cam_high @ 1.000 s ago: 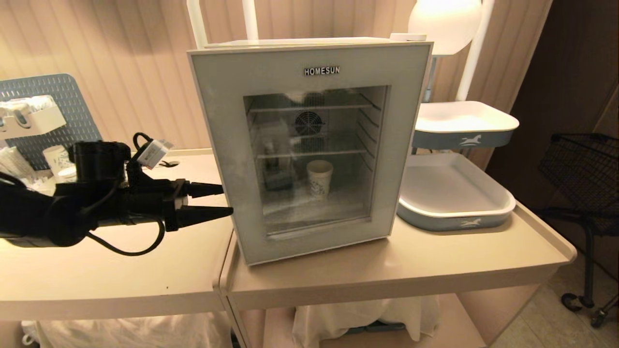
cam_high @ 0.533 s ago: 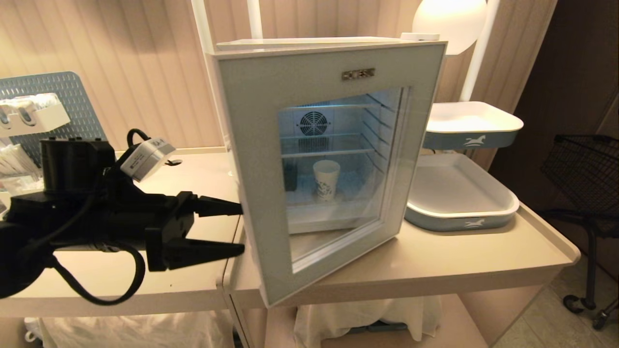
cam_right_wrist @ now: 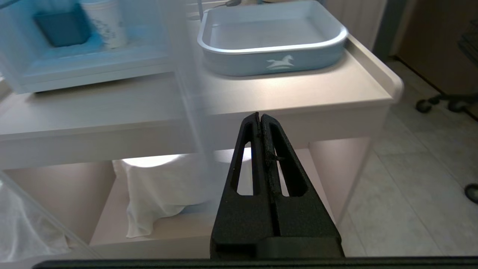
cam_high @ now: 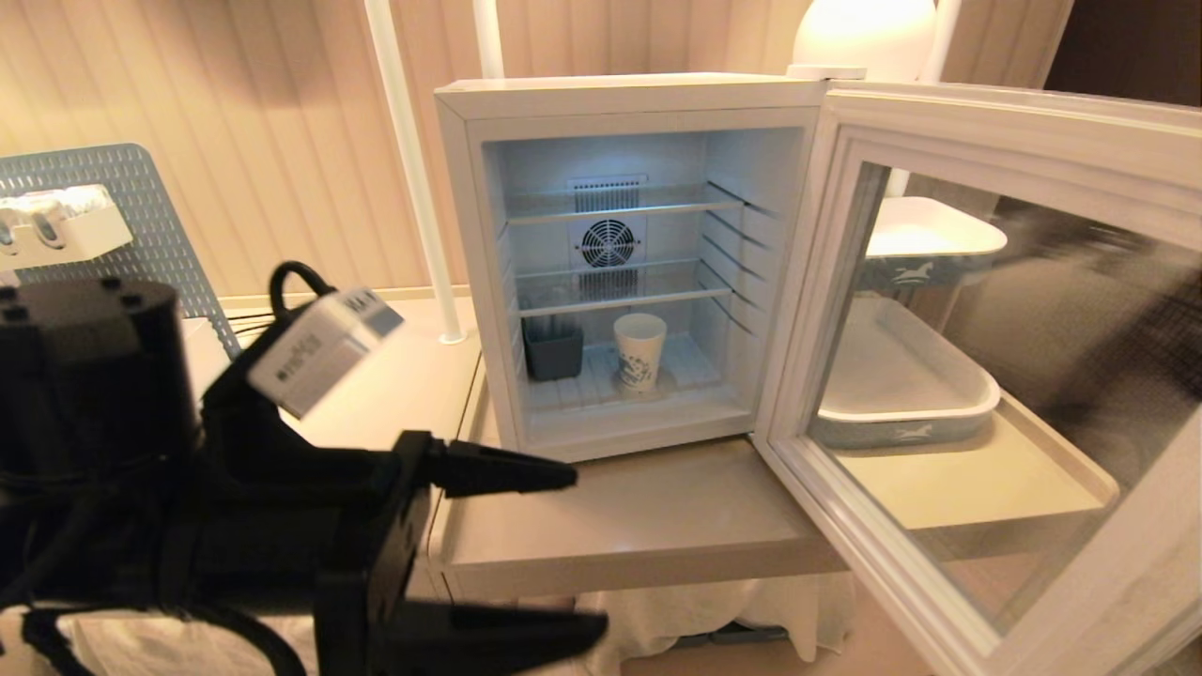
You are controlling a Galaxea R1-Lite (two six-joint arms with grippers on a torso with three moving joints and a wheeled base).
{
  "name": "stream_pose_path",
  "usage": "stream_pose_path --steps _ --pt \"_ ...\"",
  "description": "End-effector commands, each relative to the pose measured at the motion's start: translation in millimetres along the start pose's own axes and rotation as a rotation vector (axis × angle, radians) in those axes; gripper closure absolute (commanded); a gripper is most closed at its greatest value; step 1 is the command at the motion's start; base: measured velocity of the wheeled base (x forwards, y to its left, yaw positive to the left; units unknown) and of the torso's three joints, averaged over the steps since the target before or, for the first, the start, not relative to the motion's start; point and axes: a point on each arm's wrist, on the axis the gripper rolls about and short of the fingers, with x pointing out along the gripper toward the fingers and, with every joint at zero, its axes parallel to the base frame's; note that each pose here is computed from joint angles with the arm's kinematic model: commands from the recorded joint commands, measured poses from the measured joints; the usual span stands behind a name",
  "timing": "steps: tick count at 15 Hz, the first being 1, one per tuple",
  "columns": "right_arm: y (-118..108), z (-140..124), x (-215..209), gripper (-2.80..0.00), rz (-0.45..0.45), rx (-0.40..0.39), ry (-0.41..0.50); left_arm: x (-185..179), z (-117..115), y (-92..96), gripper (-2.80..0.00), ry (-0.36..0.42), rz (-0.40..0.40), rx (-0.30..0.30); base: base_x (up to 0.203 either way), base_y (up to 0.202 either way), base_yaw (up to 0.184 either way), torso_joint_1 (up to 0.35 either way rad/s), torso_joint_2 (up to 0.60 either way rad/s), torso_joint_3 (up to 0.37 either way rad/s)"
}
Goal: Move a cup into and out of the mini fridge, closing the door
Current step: Open the freezer door, then put the yoghurt in the freezer
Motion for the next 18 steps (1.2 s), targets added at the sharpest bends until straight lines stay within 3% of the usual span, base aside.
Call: stream_pose_path --steps 1,6,9,11,14,16,18 --pt "0.0 0.1 0.1 0.0 0.002 0.0 0.001 -20.4 13.2 -5.7 -2.8 -0.077 0.109 -0.013 0.0 0.0 0.0 0.0 0.0 0.0" --pt "0.0 0.1 0.1 0.0 0.002 0.0 0.001 -66.8 20.5 -35.2 -2.8 -0.171 0.266 -0.06 0.0 0.0 0.0 0.0 0.0 0.0" --pt "0.0 0.2 -0.2 0.0 0.0 -0.001 0.006 -96.7 18.2 -62.8 -2.8 -0.131 0.569 -0.176 0.0 0.0 0.0 0.0 0.0 0.0" --pt "0.0 -0.2 -0.6 0.0 0.0 -0.003 0.015 -122.6 11.7 -96.1 -2.8 -0.166 0.69 -0.17 0.0 0.0 0.0 0.0 0.0 0.0" --pt "0.0 -0.3 -0.5 0.0 0.001 -0.003 0.018 -160.2 -11.7 -149.0 -2.8 -0.257 0.778 -0.145 0.0 0.0 0.0 0.0 0.0 0.0" --pt "0.0 -0.1 -0.5 0.0 0.001 -0.001 0.017 -171.9 -29.1 -171.1 -2.8 -0.291 0.935 -0.16 0.0 0.0 0.0 0.0 0.0 0.0" --pt "0.0 -0.1 -0.5 0.0 0.001 -0.001 0.017 -176.4 -43.0 -188.2 -2.8 -0.304 1.093 -0.111 0.0 0.0 0.0 0.0 0.0 0.0"
